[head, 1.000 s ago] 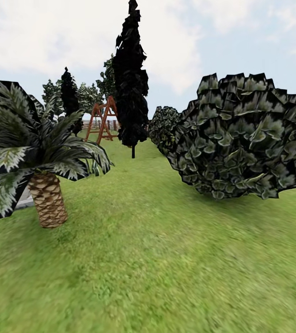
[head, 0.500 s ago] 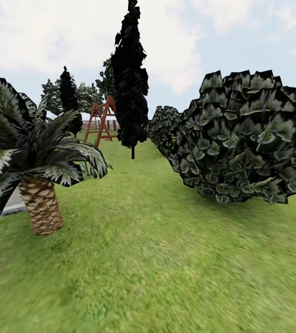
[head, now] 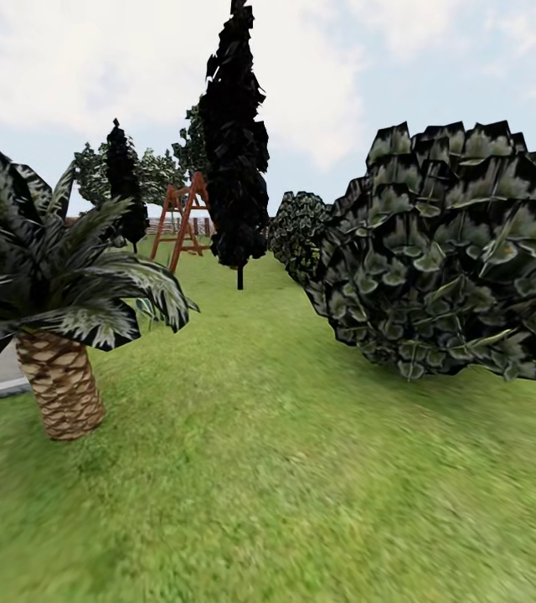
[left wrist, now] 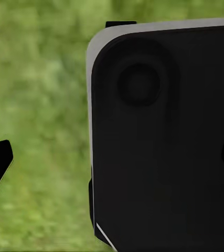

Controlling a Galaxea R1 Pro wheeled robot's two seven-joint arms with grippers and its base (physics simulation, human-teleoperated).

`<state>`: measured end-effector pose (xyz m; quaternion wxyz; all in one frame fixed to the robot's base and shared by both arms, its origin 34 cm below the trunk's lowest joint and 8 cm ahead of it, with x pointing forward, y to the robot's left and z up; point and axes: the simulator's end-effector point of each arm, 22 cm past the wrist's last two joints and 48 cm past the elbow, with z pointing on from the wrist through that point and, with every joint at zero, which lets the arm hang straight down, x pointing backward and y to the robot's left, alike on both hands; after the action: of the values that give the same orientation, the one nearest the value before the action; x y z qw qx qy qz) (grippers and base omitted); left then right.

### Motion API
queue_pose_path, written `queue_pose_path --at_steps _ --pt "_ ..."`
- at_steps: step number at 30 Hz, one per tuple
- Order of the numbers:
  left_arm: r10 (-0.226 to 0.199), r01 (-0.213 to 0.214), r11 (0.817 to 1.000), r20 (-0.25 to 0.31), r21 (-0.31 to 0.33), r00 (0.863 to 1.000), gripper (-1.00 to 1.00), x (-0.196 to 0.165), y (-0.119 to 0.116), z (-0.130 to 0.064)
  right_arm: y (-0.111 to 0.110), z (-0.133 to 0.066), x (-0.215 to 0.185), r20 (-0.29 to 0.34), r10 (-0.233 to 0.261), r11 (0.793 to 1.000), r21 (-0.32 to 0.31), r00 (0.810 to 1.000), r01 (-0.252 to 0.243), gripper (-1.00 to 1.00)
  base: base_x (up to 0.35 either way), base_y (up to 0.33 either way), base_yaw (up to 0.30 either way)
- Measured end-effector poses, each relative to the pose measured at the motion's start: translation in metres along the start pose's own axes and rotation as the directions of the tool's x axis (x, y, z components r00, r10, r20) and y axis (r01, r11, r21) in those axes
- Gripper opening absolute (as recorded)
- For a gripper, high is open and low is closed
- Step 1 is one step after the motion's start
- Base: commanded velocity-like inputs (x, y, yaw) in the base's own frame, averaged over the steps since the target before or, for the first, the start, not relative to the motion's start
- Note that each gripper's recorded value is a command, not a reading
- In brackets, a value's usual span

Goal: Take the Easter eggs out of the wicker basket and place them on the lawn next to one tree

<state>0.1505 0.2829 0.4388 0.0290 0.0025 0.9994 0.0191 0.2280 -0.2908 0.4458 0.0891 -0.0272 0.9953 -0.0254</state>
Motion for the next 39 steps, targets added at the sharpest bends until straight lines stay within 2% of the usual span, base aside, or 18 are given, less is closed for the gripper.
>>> queue_pose_path --at_steps 39 --pt "0.000 0.000 1.000 0.000 0.000 1.000 1.00 0.0000 -0.0001 0.0000 -0.0007 0.0000 0.0000 0.000 0.001 1.000 0.001 1.000 -0.001 1.00 0.342 0.000 0.000"
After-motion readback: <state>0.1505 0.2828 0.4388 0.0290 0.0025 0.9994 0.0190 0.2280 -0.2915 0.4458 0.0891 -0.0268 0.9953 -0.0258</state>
